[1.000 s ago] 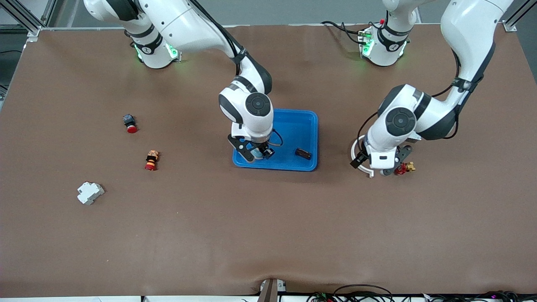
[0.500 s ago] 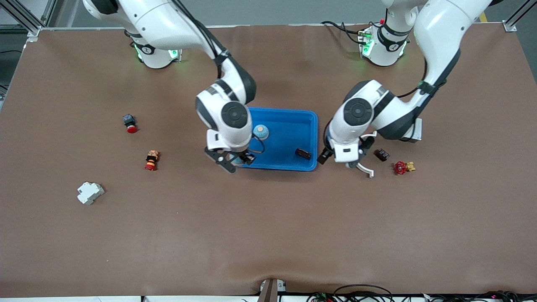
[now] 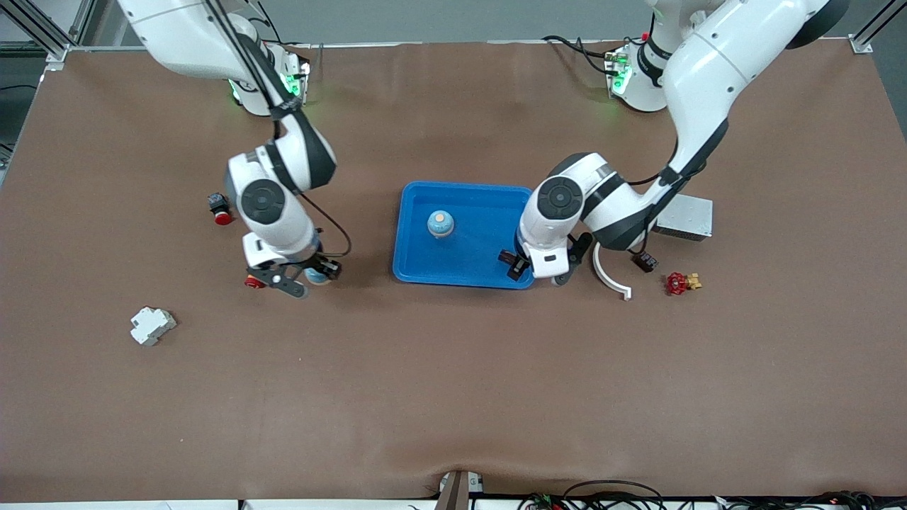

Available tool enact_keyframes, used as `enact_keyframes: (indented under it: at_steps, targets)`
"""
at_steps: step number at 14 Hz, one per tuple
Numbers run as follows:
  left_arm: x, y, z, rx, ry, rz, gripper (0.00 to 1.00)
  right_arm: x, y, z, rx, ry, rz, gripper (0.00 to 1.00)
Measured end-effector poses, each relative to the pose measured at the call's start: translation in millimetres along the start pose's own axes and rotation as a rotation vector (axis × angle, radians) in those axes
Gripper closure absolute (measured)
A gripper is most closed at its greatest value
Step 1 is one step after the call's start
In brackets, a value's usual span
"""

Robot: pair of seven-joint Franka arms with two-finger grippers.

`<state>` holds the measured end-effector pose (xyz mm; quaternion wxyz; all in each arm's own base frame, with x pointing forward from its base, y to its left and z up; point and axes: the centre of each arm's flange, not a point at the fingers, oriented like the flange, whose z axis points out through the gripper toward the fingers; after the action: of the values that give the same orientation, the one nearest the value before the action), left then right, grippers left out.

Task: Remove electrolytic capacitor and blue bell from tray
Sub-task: 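Carry the bell toward the red buttons while the left gripper grasps the capacitor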

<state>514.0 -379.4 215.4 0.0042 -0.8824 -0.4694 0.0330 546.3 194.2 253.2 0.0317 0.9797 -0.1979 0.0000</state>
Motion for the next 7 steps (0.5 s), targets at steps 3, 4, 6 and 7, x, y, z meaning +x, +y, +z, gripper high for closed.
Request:
enact_keyframes:
  at_steps: [3, 4, 6, 7]
  targets:
    - [-15, -1, 15, 0.012, 0.008, 0.009, 0.20, 22, 49, -9, 0.003, -0.001, -0.072, 0.36]
    - [-17, -2, 16, 0.014, 0.009, 0.013, 0.22, 30, 64, -11, 0.004, -0.001, -0.096, 0.36]
    - [-19, -2, 18, 0.017, 0.007, 0.015, 0.28, 46, 97, -11, 0.003, -0.006, -0.140, 0.36]
    - [-19, -2, 21, 0.016, 0.003, 0.016, 0.35, 54, 112, -9, 0.002, -0.009, -0.159, 0.36]
